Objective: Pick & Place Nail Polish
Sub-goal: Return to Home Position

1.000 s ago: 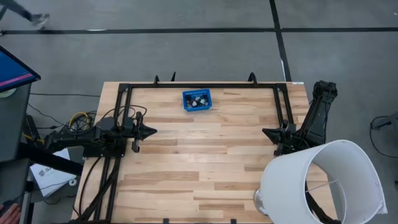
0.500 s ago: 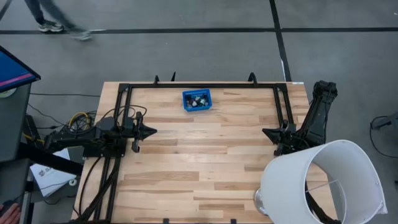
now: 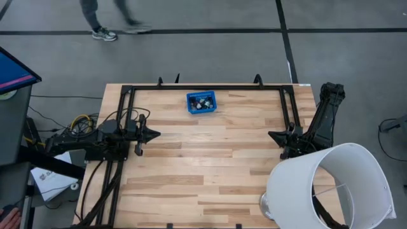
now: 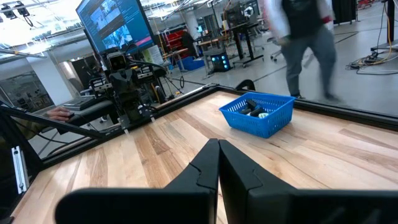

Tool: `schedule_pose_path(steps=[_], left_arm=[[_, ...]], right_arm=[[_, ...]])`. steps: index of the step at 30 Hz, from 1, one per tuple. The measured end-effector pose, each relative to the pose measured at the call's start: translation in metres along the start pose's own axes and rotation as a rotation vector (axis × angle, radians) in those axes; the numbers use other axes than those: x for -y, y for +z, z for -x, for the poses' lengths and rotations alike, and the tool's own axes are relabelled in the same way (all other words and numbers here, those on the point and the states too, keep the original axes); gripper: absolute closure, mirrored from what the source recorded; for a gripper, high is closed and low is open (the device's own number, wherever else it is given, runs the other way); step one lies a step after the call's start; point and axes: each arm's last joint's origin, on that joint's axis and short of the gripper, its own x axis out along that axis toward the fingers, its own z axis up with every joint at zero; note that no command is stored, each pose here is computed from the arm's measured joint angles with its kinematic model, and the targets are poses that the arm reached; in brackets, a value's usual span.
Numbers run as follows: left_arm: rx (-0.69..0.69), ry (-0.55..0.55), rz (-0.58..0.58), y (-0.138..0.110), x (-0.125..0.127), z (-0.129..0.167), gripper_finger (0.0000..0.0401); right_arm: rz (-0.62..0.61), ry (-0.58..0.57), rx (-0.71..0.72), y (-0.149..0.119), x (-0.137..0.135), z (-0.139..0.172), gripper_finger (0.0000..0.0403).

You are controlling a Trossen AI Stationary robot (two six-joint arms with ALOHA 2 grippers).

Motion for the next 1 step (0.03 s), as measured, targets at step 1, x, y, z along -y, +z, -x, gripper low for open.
schedule_pose_path(steps=[1], left_arm=[[0.000,0.000,0.000,0.0000,0.0000,0.0000,0.0389]], right_arm=[[0.000,0.000,0.000,0.0000,0.0000,0.0000,0.0403]])
